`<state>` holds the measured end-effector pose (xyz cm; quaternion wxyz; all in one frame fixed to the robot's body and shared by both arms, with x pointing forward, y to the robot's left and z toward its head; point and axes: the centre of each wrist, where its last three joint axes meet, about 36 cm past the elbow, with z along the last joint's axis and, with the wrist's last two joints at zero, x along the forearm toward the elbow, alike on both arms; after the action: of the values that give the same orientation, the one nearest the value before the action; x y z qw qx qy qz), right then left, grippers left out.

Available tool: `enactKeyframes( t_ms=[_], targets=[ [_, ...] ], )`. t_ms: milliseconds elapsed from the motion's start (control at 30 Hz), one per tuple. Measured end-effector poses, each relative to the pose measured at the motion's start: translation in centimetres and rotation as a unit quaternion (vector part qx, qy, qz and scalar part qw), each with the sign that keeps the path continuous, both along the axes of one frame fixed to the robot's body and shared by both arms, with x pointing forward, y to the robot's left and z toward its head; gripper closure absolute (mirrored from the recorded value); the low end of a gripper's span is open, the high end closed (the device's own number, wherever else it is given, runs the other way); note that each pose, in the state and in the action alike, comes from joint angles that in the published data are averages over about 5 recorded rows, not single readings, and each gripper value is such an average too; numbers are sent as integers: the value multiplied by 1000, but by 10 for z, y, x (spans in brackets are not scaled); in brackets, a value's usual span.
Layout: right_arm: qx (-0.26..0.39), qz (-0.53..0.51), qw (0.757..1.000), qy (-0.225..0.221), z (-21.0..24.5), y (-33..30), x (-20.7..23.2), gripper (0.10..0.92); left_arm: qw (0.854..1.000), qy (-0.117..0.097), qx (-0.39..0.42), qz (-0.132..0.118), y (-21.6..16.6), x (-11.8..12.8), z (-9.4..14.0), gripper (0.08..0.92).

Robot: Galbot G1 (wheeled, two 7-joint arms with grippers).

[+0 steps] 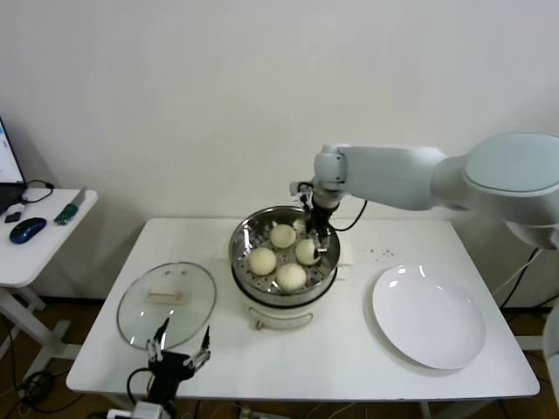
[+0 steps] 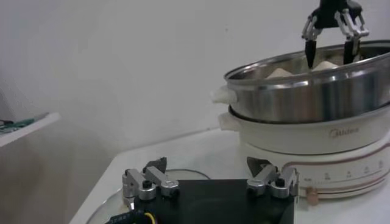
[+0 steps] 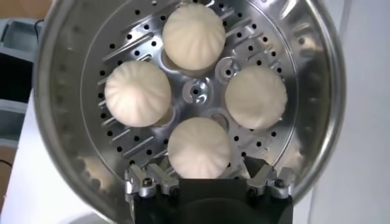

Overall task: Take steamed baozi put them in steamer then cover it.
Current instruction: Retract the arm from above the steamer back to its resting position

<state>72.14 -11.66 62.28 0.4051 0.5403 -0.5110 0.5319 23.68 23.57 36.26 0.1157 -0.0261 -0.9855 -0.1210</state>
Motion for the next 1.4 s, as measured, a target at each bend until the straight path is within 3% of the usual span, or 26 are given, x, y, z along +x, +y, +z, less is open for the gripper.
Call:
enactKeyframes(
  t_ms=[333,633,1033,1400],
  targets=[
    [76,11,996,-51,36,-51,-9,200,1000,-21,12,11,7,10,11,177],
    [216,-13,968,-129,17,-129,-43,200,999,-27,25,13,10,15,14,177],
    [417,-133,873,-214,-68,-216,-117,200,997,-43,60,25,11,25,22,177],
    [515,-254,776,-261,-140,-242,-185,200,988,-53,146,18,24,28,26,177]
  ],
)
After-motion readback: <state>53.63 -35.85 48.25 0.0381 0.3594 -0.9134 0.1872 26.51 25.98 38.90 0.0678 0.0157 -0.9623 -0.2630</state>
